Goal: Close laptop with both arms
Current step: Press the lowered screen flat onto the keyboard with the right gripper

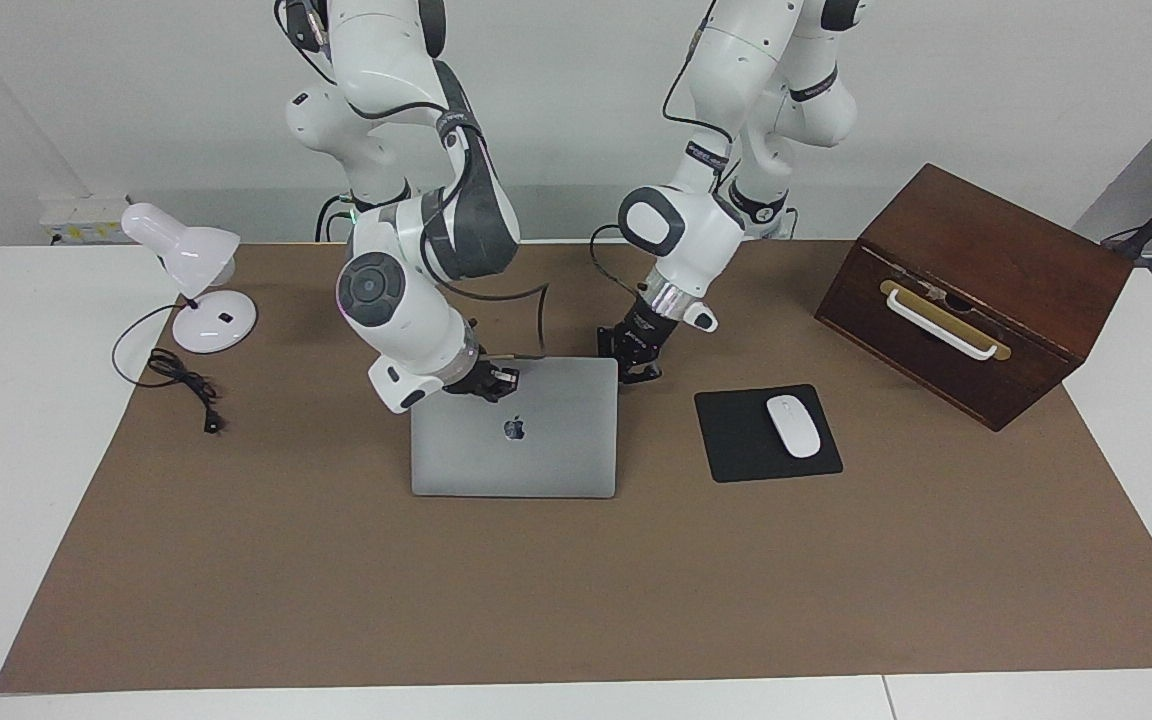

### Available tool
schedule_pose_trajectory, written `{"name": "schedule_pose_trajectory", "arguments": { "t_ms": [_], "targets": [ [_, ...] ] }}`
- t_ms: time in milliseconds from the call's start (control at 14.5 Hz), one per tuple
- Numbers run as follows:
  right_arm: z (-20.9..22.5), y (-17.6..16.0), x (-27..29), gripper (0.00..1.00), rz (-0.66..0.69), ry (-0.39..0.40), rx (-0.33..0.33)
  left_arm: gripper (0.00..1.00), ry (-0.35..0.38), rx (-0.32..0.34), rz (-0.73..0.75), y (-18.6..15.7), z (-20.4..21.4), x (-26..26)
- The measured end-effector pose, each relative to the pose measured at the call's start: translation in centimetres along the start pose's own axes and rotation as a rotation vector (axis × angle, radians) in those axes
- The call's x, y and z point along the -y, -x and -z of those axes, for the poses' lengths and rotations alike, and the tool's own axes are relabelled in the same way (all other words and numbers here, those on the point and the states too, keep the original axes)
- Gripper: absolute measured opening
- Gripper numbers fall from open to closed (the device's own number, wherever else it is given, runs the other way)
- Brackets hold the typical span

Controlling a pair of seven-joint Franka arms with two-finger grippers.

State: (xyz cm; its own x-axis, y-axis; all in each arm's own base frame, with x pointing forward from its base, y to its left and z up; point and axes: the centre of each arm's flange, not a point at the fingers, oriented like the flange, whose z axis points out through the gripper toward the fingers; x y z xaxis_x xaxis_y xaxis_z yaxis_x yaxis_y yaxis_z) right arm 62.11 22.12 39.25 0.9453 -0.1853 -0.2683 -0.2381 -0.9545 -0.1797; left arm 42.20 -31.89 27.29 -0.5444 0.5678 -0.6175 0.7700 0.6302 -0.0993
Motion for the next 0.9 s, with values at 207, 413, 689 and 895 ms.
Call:
{"name": "schedule_pose_trajectory", "arguments": {
  "t_ms": [207, 413, 689, 895],
  "targets": [
    [-0.5, -0.1, -0.3, 0.01, -0.007, 0.0, -0.005, 0.01, 0.0, -0.001, -0.001, 0.0, 0.0, 0.0],
    [-1.0, -0.1, -0.4, 0.01, -0.009, 0.003, -0.002, 0.01, 0.0, -0.001, -0.002, -0.1, 0.0, 0.0],
    [-1.5, 0.0, -0.4, 0.01, -0.009, 0.006, 0.0, 0.01, 0.0, -0.001, -0.003, -0.1, 0.0, 0.0],
    [-2.0, 0.2, -0.1, 0.01, -0.006, 0.01, 0.003, 0.01, 0.0, -0.001, -0.005, -0.1, 0.0, 0.0]
  ]
}}
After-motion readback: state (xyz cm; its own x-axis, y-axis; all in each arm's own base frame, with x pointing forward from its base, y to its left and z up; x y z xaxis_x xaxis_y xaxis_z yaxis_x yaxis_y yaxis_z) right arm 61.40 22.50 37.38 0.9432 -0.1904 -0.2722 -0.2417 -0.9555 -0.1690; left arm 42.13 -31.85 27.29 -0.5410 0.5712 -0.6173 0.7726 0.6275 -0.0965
